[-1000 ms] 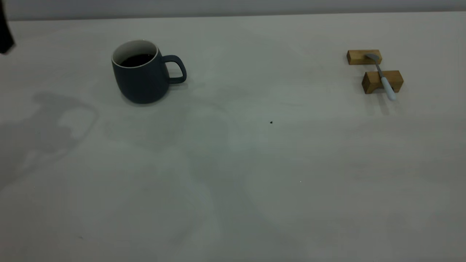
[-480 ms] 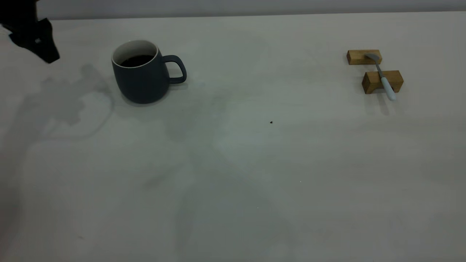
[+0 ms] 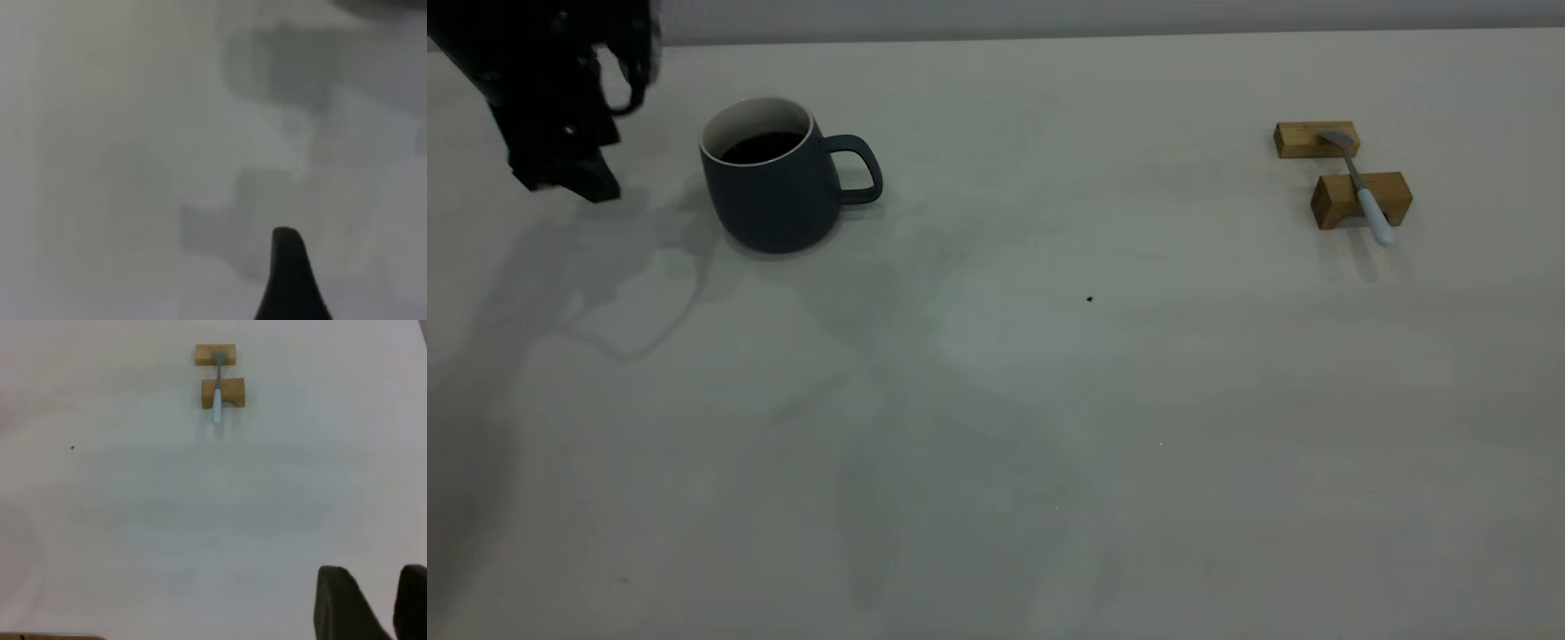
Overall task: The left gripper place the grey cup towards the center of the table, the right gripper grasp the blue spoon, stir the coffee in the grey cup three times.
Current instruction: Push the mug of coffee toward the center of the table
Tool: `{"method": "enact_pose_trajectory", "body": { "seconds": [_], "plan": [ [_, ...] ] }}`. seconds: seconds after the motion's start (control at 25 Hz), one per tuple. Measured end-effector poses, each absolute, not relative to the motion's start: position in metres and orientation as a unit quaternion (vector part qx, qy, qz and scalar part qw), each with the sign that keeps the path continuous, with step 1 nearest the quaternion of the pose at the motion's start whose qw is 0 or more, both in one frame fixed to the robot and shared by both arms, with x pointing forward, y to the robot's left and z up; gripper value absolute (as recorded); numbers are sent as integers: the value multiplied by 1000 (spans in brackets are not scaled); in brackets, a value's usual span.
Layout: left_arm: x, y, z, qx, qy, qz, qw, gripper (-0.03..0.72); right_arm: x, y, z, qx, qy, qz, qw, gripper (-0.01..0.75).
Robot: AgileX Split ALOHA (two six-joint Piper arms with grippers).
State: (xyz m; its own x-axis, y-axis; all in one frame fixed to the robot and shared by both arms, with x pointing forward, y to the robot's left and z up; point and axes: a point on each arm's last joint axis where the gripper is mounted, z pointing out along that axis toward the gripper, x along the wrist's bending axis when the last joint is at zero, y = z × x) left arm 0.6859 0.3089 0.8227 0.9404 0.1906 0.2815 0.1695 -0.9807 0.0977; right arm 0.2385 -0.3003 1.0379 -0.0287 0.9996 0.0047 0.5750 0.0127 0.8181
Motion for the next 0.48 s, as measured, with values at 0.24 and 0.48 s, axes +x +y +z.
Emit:
{"method": "enact_pose_trajectory", "body": {
  "seconds": [0.24,0.48],
  "plan": [
    [700,288,814,984,51,149,80,585,238,-300,1038,619,636,332,320,238],
    [708,264,808,985,12,136,102,585,239,-300,1038,619,636,332,320,238]
  ]
}}
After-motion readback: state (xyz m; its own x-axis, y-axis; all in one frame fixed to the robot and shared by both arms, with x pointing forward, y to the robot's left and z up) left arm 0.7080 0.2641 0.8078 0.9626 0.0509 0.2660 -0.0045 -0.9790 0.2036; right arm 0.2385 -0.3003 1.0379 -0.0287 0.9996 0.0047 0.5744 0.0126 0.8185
